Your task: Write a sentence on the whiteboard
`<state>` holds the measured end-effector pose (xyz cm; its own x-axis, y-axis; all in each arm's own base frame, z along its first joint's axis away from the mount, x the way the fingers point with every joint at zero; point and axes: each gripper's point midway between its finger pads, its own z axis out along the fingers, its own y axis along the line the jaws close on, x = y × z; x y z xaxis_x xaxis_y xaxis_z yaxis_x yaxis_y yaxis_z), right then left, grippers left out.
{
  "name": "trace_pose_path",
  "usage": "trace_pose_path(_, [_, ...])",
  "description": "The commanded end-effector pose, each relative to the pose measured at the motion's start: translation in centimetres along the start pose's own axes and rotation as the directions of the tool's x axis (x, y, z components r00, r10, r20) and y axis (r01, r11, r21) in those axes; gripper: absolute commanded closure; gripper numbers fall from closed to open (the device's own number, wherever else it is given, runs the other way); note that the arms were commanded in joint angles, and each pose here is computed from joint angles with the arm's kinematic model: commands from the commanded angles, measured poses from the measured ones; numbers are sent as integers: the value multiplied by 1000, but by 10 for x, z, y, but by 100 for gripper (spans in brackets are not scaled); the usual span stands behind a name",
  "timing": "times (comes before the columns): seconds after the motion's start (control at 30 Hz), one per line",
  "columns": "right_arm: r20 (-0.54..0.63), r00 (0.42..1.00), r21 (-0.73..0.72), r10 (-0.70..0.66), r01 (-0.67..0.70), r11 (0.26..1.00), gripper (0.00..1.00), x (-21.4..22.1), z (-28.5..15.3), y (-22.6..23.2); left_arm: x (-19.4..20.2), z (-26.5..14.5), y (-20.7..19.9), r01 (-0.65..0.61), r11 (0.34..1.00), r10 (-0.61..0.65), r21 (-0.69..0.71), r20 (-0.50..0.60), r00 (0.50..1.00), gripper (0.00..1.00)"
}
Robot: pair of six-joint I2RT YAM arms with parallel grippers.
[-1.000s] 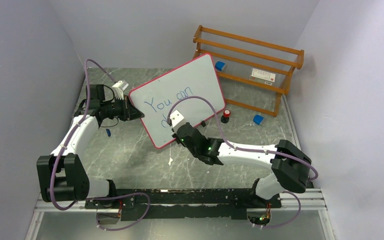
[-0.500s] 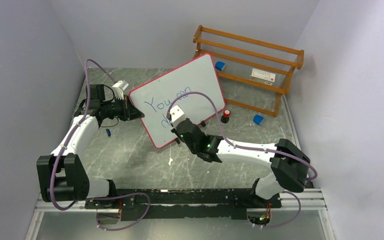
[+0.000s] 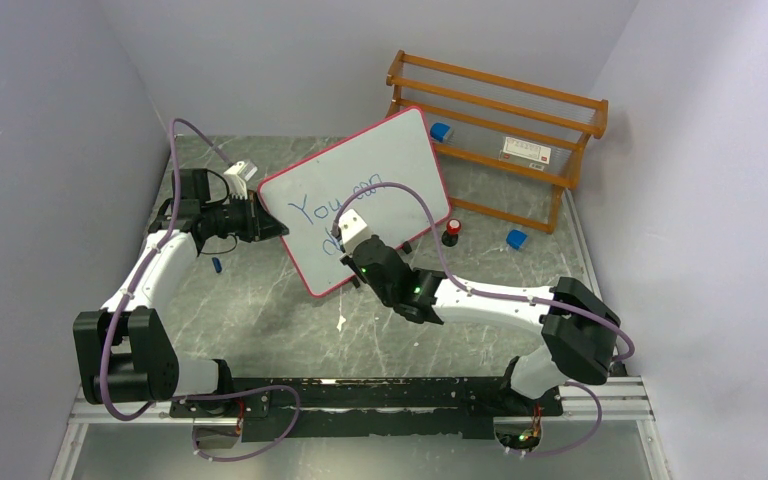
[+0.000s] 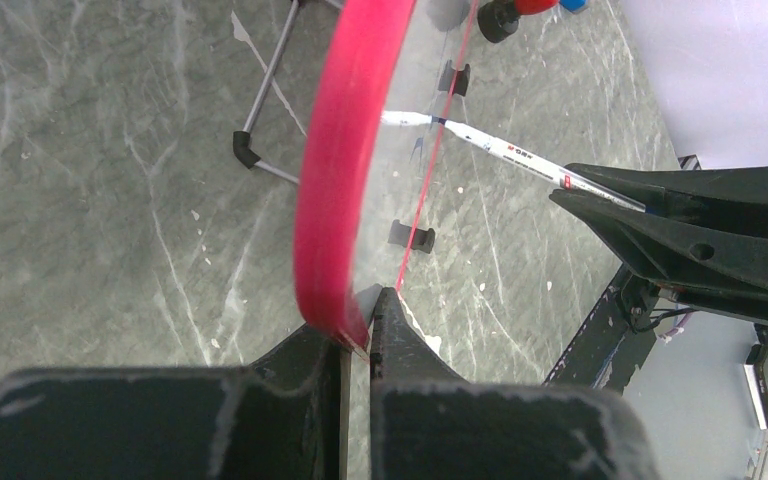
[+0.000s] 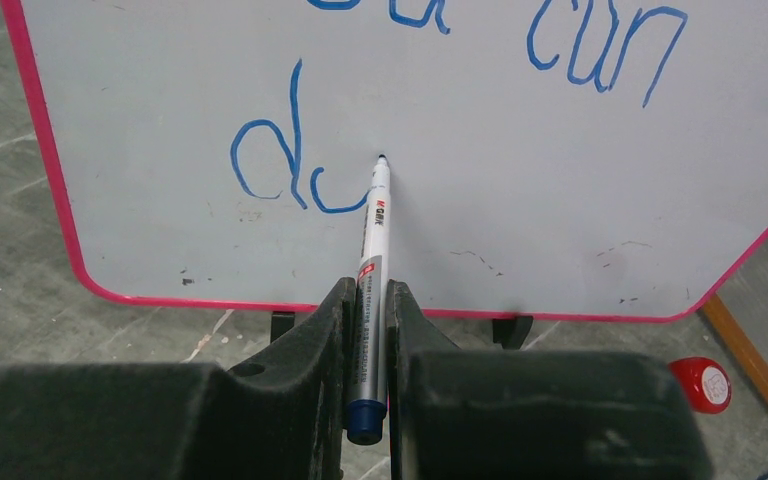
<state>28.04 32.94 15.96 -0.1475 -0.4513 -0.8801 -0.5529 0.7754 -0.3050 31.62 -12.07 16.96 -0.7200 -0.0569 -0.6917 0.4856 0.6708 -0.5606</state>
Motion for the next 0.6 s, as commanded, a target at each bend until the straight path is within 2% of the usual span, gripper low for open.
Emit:
trace_pose_path(0.0, [51,998,-62,36,-33,998,100,-15,2,10,8,1,42,-71,979,66,-189,-29,997,95])
trace_pose_path(0.57, [54,998,-77,27,-23,997,100,-15,-3,18,7,0,41,-71,979,67,-191,-27,997,95])
